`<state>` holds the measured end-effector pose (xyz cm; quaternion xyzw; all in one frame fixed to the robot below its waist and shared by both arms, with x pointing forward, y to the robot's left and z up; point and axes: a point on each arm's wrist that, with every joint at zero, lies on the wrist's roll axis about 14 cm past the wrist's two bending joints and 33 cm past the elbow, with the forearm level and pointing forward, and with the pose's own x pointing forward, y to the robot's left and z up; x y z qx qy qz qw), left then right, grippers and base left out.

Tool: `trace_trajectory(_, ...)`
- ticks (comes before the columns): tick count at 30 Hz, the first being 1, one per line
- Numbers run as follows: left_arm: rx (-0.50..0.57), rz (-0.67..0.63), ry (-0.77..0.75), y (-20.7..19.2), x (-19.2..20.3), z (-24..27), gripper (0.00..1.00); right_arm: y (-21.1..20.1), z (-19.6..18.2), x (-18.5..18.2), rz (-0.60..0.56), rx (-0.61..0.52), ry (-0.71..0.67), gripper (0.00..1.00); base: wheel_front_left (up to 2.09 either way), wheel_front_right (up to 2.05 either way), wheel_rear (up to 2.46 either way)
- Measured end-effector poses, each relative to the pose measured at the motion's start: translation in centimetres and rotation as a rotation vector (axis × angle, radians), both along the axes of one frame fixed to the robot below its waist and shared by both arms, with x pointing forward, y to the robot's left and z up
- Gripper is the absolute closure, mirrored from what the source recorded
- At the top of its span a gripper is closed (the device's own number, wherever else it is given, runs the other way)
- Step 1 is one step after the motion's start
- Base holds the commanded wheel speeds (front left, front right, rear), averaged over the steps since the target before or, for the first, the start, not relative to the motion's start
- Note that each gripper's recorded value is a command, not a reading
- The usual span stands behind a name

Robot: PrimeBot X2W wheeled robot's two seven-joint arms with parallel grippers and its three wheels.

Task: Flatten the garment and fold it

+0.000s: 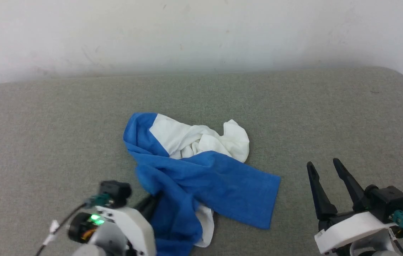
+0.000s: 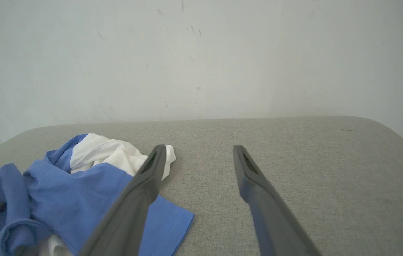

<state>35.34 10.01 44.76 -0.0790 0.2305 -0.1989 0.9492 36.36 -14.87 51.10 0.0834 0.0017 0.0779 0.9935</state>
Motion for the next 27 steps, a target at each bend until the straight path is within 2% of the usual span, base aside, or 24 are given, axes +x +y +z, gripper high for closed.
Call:
trace_trajectory(6,0.088,0.261,-0.058,8.5,1.0,2.0,1.00,-0.3,-0.6,0.2,-0.009,0.000,0.014,0.00,0.00,0.00,0.00)
trace_trajectory(10,0.132,0.396,0.070,12.8,-1.5,-0.1,1.00,0.0,-1.2,0.5,0.002,0.007,0.034,0.00,0.00,0.00,0.00)
trace_trajectory(15,0.146,0.507,0.225,15.7,-4.8,-3.2,1.00,0.7,-2.2,0.7,0.022,0.009,0.070,0.00,0.00,0.00,0.00)
trace_trajectory(16,0.143,0.519,0.243,15.9,-5.2,-3.7,0.97,0.9,-2.4,0.7,0.027,0.010,0.075,0.00,0.00,0.00,0.00)
trace_trajectory(17,0.141,0.529,0.259,16.0,-5.5,-4.1,0.51,1.0,-2.5,0.7,0.030,0.009,0.080,0.00,0.00,0.00,0.00)
trace_trajectory(18,0.140,0.534,0.263,16.0,-5.6,-4.2,0.00,1.1,-2.7,0.7,0.034,0.009,0.088,0.00,0.00,0.00,0.00)
trace_trajectory(21,0.126,0.582,0.174,16.4,-4.7,-3.1,0.00,1.4,-2.9,0.7,0.044,0.006,0.103,0.00,0.00,0.00,0.00)
trace_trajectory(27,0.145,0.668,-0.169,18.1,-1.6,2.5,0.00,2.7,-3.2,0.4,0.089,0.000,0.132,0.00,0.00,0.00,0.00)
